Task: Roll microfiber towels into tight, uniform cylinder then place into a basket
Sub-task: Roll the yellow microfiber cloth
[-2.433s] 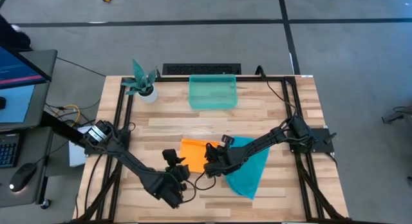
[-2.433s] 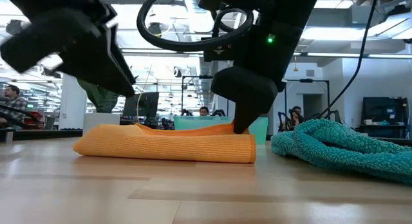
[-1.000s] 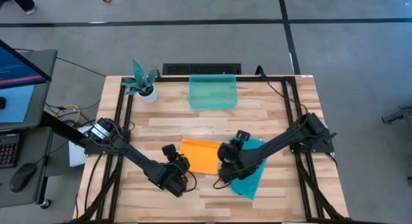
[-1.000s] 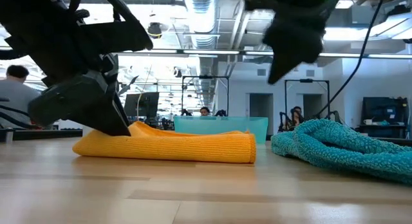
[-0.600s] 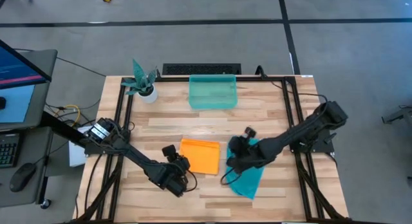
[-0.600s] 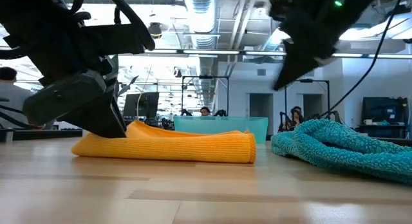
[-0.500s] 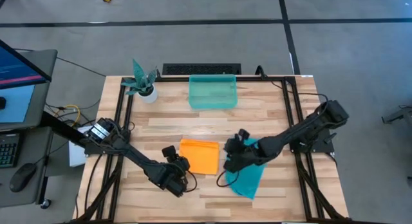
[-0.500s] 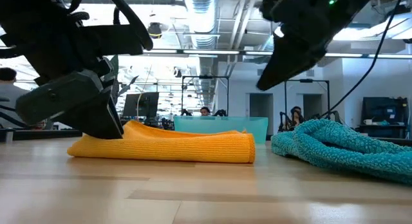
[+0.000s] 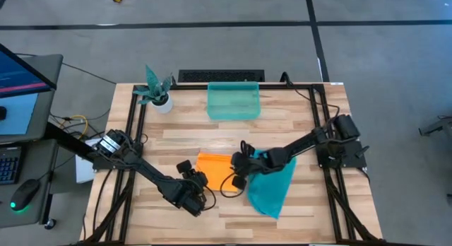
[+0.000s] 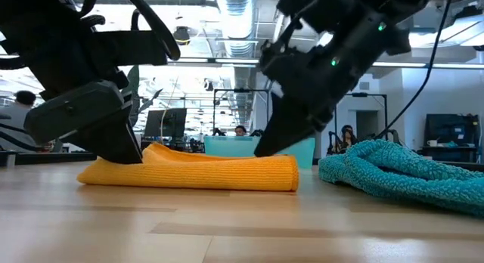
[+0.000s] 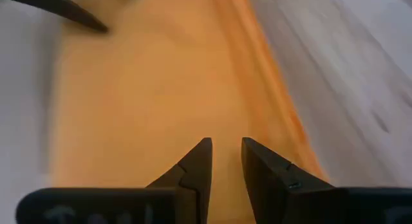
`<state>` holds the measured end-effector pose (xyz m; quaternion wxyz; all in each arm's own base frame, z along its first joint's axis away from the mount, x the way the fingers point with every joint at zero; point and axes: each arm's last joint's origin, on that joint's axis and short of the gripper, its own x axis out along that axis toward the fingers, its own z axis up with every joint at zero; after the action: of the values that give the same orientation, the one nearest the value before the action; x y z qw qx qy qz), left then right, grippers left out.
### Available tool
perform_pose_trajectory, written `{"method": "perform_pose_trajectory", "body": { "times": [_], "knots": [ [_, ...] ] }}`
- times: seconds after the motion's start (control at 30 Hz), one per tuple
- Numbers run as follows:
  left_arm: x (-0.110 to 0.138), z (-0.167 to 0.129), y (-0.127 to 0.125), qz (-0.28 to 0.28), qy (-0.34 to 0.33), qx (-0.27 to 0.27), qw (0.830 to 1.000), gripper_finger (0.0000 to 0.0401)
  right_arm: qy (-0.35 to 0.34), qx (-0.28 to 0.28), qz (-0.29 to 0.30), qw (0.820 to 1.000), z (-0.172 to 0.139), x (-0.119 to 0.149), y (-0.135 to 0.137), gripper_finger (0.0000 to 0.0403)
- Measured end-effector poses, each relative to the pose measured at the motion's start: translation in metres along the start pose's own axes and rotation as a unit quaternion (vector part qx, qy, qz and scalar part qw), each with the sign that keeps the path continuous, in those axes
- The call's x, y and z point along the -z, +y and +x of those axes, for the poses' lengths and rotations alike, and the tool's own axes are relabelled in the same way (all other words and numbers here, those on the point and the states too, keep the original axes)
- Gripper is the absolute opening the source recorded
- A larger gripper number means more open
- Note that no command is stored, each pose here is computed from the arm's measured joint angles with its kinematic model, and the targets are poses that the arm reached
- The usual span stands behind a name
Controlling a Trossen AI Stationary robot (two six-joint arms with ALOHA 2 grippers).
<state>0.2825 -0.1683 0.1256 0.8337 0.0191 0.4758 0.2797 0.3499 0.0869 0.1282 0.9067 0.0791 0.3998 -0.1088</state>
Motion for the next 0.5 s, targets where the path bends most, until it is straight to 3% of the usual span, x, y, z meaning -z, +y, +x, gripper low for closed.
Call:
{"method": "perform_pose_trajectory", "body": {
  "times": [0.5],
  "knots": [
    [-0.003, -0.013, -0.005, 0.006, -0.010, -0.005, 1.000, 0.0158, 0.038, 0.020, 0.038, 0.998, 0.008, 0.005, -0.011, 0.0107]
  ]
}}
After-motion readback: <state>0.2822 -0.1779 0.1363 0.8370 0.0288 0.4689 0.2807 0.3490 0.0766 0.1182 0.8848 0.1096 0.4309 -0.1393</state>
